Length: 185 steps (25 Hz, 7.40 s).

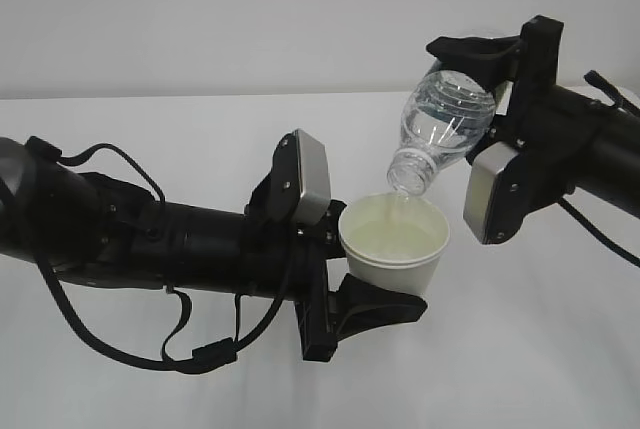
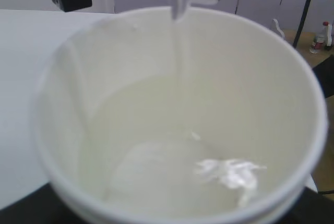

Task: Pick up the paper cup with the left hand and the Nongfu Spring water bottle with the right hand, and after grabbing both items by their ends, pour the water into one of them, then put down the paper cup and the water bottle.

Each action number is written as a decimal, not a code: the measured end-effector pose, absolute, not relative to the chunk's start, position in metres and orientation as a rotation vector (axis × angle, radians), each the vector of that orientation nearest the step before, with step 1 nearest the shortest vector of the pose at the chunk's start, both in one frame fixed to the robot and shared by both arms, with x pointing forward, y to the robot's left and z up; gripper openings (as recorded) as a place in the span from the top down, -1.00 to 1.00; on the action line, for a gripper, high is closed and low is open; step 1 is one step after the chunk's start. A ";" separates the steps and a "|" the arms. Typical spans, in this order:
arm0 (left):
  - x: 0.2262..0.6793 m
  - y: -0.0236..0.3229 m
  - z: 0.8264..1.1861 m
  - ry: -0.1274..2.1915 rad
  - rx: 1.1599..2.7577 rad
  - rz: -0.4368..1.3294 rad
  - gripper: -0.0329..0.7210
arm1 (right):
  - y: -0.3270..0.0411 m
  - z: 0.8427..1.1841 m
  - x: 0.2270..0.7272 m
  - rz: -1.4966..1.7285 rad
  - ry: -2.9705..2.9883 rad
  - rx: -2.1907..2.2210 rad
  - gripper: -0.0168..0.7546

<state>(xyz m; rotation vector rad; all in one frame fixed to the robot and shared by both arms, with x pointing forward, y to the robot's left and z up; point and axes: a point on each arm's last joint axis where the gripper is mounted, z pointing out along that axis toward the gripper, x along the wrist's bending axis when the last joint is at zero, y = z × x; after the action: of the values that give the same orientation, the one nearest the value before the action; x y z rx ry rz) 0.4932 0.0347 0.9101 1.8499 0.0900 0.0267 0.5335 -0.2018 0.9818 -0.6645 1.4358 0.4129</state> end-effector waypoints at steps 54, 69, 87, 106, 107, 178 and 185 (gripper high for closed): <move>0.493 0.035 0.910 0.090 1.850 0.027 -0.37 | -0.201 0.982 0.533 0.406 1.422 -0.684 -0.30; 0.493 0.035 0.910 0.090 1.850 0.027 -0.37 | -0.201 0.982 0.533 0.417 1.426 -0.677 -0.30; 0.493 0.035 0.910 0.090 1.850 0.027 -0.37 | -0.200 0.984 0.532 0.509 1.450 -0.614 -0.30; 0.493 0.035 0.910 0.090 1.850 0.027 -0.37 | -0.199 0.985 0.532 0.637 1.489 -0.507 -0.30; 0.493 0.035 0.910 0.090 1.850 0.027 -0.37 | -0.199 0.985 0.532 0.642 1.491 -0.503 -0.30; 0.493 0.035 0.910 0.090 1.850 0.027 -0.37 | -0.206 0.986 0.537 1.342 1.654 0.379 -0.30; 0.493 0.035 0.910 0.090 1.850 0.027 -0.37 | -0.207 0.984 0.538 1.368 1.666 0.441 -0.30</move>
<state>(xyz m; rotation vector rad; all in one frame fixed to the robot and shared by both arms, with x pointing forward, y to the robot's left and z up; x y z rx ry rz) 0.4932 0.0347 0.9101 1.8499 0.0900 0.0267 0.5379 -0.2068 0.9843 0.4413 1.6657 1.3681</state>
